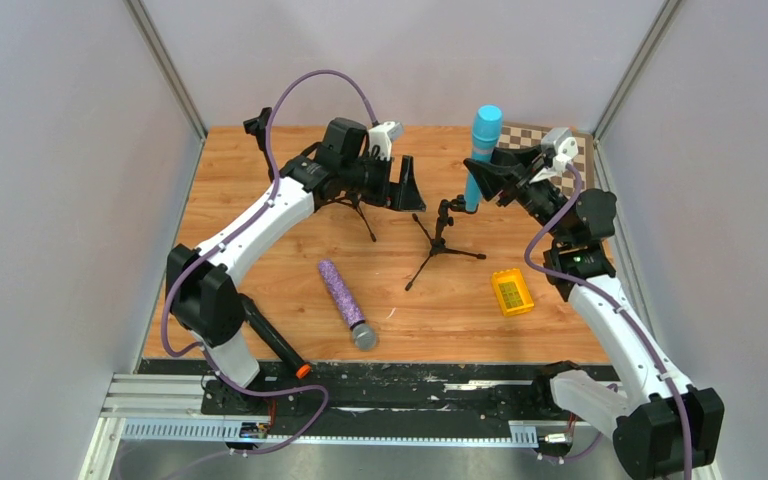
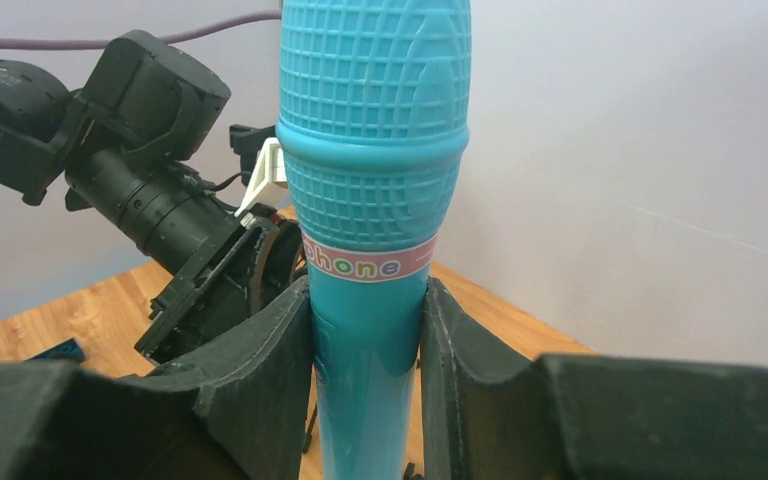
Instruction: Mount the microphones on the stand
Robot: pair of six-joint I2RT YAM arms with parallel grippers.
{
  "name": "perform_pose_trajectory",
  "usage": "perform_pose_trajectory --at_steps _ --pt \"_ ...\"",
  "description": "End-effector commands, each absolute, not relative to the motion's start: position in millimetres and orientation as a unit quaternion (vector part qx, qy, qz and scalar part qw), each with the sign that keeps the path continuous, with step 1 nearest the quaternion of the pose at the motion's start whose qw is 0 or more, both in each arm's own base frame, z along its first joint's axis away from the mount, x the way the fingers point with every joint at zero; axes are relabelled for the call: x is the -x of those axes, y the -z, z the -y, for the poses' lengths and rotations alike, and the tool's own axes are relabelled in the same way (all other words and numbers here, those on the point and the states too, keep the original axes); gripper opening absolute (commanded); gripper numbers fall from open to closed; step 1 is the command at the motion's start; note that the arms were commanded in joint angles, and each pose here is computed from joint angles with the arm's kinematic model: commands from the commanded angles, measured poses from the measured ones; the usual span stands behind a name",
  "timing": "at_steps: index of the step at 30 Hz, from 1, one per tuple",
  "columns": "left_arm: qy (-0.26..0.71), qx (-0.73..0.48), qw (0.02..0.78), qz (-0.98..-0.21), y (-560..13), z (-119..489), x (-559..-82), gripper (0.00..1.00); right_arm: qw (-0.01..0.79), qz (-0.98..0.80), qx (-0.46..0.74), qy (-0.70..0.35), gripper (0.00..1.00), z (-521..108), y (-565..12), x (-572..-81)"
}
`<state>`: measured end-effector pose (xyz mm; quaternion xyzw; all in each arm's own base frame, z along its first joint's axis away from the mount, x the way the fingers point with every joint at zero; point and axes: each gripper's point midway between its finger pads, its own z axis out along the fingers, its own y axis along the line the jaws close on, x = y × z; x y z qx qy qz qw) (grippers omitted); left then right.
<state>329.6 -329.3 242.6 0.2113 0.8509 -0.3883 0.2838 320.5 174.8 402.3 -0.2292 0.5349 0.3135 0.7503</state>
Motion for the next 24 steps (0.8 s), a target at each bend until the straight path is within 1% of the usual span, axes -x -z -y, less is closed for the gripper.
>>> perform_pose_trajectory --at_steps 1,12,18,24 --pt "0.450 -0.230 0.307 -0.807 -278 348 -326 0.97 0.805 -0.470 0.225 -0.284 0.00 -166 -447 -320" --pt "0.451 -0.232 0.303 -0.807 -276 350 -326 0.96 0.821 -0.459 0.214 -0.263 0.00 -161 -433 -335" --pt "0.452 -0.232 0.298 -0.809 -273 351 -326 0.96 0.817 -0.477 0.206 -0.250 0.00 -159 -416 -349" --pt "0.449 -0.234 0.299 -0.809 -274 350 -326 0.96 0.808 -0.488 0.204 -0.259 0.00 -161 -405 -350"
